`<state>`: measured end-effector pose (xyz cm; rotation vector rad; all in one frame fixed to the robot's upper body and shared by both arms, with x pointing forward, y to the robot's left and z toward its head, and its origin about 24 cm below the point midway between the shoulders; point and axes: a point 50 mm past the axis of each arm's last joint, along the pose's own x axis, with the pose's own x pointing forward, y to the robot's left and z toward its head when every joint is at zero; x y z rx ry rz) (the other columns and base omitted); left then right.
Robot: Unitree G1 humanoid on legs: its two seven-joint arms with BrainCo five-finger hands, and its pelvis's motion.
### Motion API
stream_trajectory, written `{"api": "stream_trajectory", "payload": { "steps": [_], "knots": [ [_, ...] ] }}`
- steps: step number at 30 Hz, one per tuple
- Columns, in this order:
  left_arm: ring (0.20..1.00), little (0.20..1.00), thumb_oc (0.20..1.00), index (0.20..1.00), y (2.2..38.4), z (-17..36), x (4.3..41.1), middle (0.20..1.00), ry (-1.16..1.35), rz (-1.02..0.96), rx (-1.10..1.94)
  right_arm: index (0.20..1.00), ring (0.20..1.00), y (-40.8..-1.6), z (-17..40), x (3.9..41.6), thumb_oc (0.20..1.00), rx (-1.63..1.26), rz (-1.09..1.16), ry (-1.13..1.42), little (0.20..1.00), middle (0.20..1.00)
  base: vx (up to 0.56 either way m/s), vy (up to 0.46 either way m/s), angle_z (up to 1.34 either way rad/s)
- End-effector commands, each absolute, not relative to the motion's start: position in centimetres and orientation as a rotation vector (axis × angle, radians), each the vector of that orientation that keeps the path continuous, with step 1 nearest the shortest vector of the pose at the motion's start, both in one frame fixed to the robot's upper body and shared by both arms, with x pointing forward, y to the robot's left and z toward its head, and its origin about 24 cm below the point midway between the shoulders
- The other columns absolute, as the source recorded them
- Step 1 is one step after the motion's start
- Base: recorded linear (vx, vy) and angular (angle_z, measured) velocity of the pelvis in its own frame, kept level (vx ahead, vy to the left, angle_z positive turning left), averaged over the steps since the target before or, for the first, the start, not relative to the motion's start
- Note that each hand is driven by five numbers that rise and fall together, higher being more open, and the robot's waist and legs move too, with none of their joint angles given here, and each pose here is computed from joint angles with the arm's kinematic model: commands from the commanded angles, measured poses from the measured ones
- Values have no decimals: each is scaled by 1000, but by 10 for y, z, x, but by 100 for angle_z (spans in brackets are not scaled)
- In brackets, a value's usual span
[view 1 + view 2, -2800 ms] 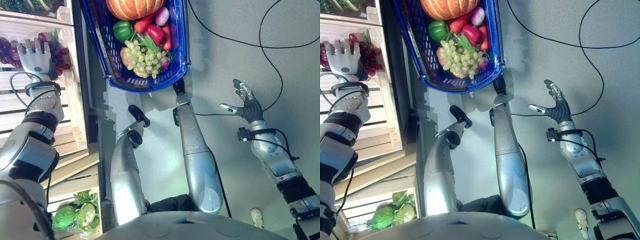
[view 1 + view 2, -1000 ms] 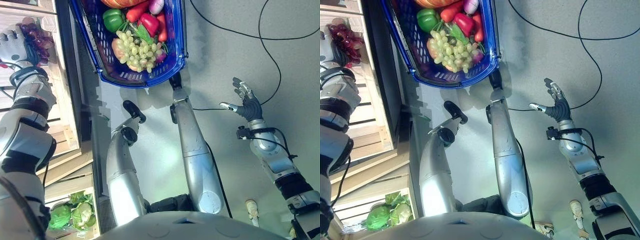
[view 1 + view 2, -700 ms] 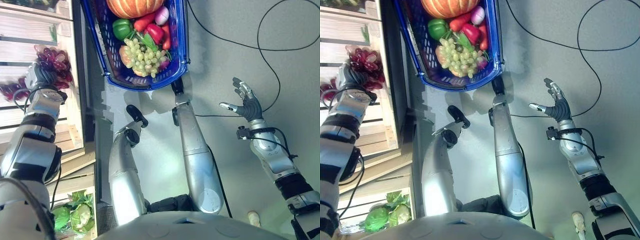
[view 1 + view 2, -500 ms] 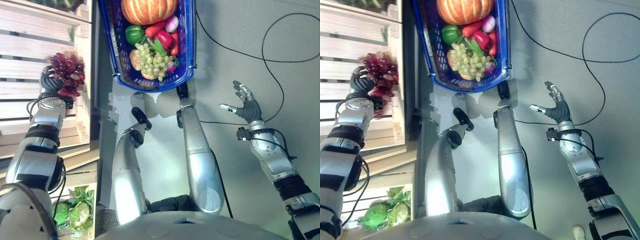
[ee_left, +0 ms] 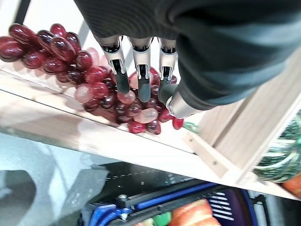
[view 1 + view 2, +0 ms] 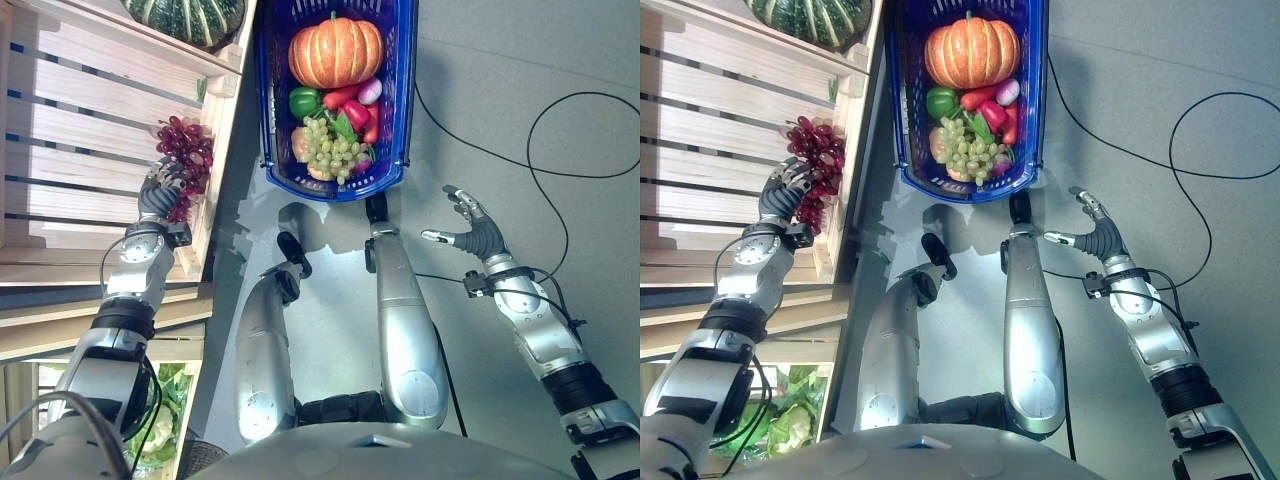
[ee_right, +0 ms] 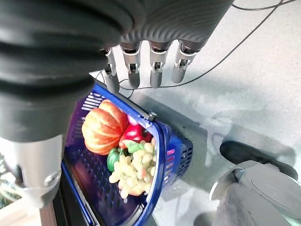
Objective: Pick up fruits and vegetables into the basket
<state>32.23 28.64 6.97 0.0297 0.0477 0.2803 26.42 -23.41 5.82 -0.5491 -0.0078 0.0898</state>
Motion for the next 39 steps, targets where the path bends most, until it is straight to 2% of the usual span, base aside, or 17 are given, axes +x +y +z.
{"api": "stream_trajectory", "payload": {
  "steps": [1,6,8,9,14,20,30,39],
  "knots": [
    [200,200,200,200,309,69,305,200,16,374,87,1000,1000,-222,59,253,1000,-532,140,-35,1000,1000,0,0,0],
    [200,200,200,200,315,78,303,200,-17,539,273,1000,1000,-214,61,257,1000,-534,169,-31,1000,1000,-1,-7,0],
    [642,642,642,642,323,91,305,642,-52,646,391,1000,1000,-212,63,259,1000,-542,174,-30,1000,1000,-7,-53,2],
    [1000,1000,1000,1000,325,96,306,1000,-68,677,435,1000,1000,-212,63,259,1000,-543,174,-30,1000,1000,0,-55,5],
    [1000,1000,1000,1000,334,118,308,1000,-134,842,621,1000,1000,-213,63,261,1000,-529,159,-28,1000,1000,13,-49,2],
    [1000,1000,1000,1000,336,127,312,1000,-128,912,782,1000,1000,-213,61,261,1000,-507,145,-34,1000,1000,24,-56,-1],
    [1000,1000,1000,1000,325,130,326,1000,-125,845,773,1000,1000,-211,61,265,1000,-489,127,-26,1000,1000,30,-21,-3],
    [1000,1000,1000,1000,319,122,341,1000,16,745,672,1000,1000,-211,63,272,1000,-473,105,-7,1000,1000,7,-2,-1]
  ]
}}
